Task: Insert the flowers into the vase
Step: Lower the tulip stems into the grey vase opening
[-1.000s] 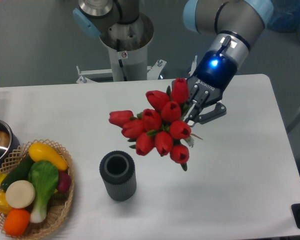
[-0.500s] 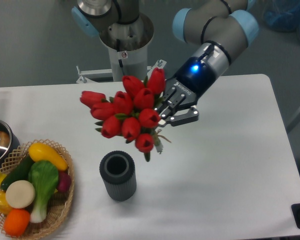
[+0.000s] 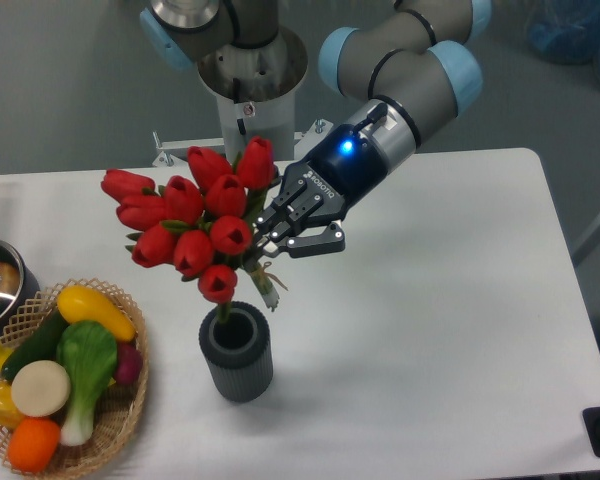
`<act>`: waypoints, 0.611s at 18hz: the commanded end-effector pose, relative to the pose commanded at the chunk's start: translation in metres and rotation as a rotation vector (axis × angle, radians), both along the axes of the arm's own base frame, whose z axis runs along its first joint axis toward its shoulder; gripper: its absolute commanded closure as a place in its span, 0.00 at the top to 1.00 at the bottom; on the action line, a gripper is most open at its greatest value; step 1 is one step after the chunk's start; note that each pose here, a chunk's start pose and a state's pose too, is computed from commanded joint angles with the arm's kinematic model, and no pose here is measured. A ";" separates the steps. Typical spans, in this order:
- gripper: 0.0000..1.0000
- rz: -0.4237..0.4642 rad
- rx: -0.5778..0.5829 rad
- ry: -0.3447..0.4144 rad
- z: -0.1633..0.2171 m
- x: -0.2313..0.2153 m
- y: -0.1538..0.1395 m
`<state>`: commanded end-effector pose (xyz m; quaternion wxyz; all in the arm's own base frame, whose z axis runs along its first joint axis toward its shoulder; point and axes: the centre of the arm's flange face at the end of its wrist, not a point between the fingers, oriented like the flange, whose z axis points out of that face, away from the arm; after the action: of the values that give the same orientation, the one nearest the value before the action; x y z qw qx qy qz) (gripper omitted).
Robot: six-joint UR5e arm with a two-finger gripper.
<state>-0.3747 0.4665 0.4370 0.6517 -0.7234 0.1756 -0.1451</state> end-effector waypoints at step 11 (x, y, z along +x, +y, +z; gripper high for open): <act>0.14 -0.048 0.081 -0.074 -0.024 -0.005 0.012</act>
<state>-0.3802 0.4781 0.4127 0.6827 -0.6863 0.1744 -0.1802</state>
